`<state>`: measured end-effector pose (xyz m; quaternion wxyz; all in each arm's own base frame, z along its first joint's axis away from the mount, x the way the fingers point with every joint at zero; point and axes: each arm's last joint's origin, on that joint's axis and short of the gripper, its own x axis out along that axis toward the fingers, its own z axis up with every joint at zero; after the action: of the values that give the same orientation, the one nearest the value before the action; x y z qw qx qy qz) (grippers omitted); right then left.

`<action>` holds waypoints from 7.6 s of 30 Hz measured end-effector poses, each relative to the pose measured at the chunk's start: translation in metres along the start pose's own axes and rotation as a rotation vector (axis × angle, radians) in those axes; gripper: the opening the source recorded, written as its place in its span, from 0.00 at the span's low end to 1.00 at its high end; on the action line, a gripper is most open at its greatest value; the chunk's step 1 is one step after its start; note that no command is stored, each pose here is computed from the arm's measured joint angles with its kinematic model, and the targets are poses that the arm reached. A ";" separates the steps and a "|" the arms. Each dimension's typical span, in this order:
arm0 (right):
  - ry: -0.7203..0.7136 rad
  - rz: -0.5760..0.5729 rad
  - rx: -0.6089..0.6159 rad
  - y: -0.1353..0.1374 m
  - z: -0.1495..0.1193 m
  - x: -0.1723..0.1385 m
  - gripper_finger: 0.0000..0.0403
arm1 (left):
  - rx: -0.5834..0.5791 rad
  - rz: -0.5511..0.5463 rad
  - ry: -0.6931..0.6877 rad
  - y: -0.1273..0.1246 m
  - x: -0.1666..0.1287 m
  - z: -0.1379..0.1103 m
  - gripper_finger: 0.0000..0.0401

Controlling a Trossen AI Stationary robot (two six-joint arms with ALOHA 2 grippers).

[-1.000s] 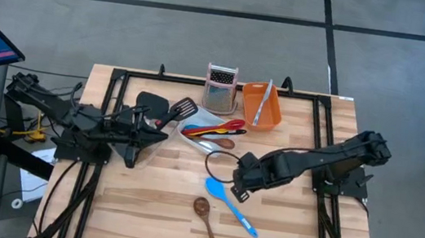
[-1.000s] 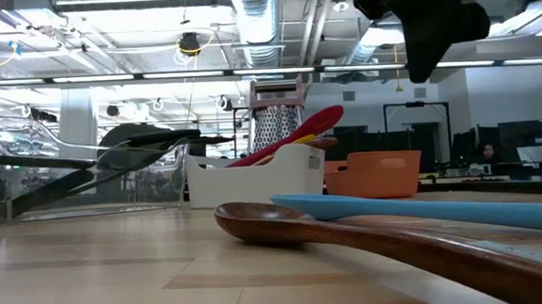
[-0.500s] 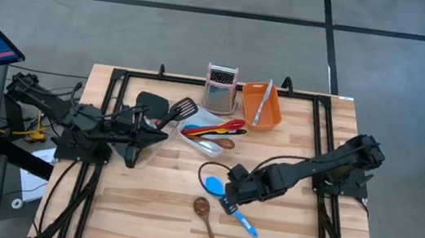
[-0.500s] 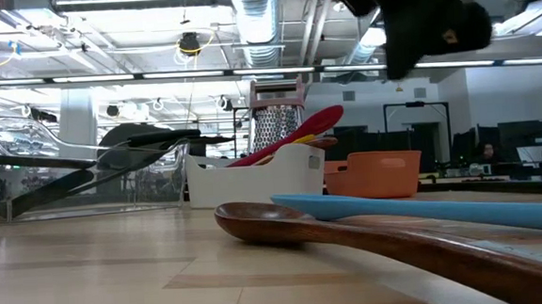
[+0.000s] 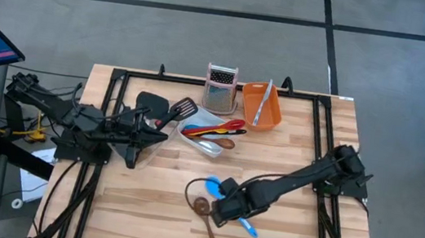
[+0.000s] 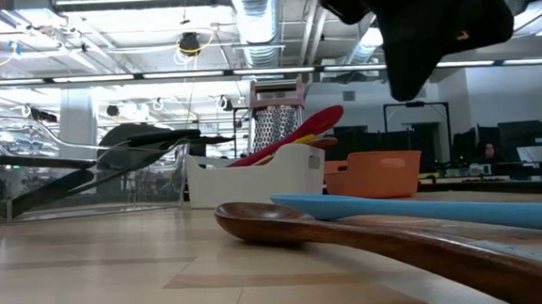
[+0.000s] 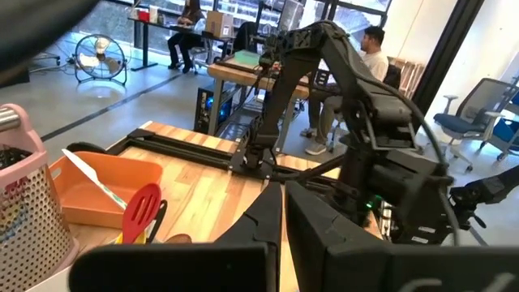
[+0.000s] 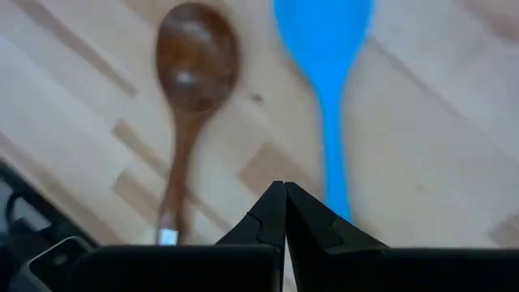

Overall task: Pick & Place Kitchen Items
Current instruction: Put the blue serving spoon into the white bin

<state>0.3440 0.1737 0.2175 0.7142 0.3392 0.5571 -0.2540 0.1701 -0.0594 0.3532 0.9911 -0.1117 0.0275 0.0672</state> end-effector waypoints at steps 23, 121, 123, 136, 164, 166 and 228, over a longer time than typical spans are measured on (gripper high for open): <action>0.121 -0.151 -0.071 -0.005 -0.002 0.025 0.24 | -0.004 0.001 0.003 0.000 0.000 -0.001 0.01; 0.149 -0.120 0.008 -0.036 -0.015 0.078 0.28 | 0.000 0.003 0.011 0.000 0.000 -0.002 0.01; 0.155 -0.124 0.011 -0.037 -0.014 0.079 0.22 | 0.000 0.003 0.011 0.000 0.000 -0.002 0.01; 0.152 -0.126 -0.007 -0.036 -0.016 0.079 0.12 | 0.015 0.009 0.036 0.001 0.000 -0.005 0.01; 0.143 -0.151 -0.189 -0.006 0.007 0.018 0.11 | 0.019 0.011 0.042 0.001 0.000 -0.005 0.01; 0.117 -0.164 -0.211 -0.003 0.015 0.004 0.11 | 0.019 0.011 0.042 0.001 0.000 -0.005 0.01; -0.663 0.059 -0.683 0.024 0.128 -0.185 0.11 | -0.004 0.066 0.016 -0.008 0.030 -0.014 0.05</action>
<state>0.3953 0.0877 0.4202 0.9310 0.0014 0.3410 -0.1303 0.1999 -0.0663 0.3390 0.9879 -0.1131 0.0392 0.0988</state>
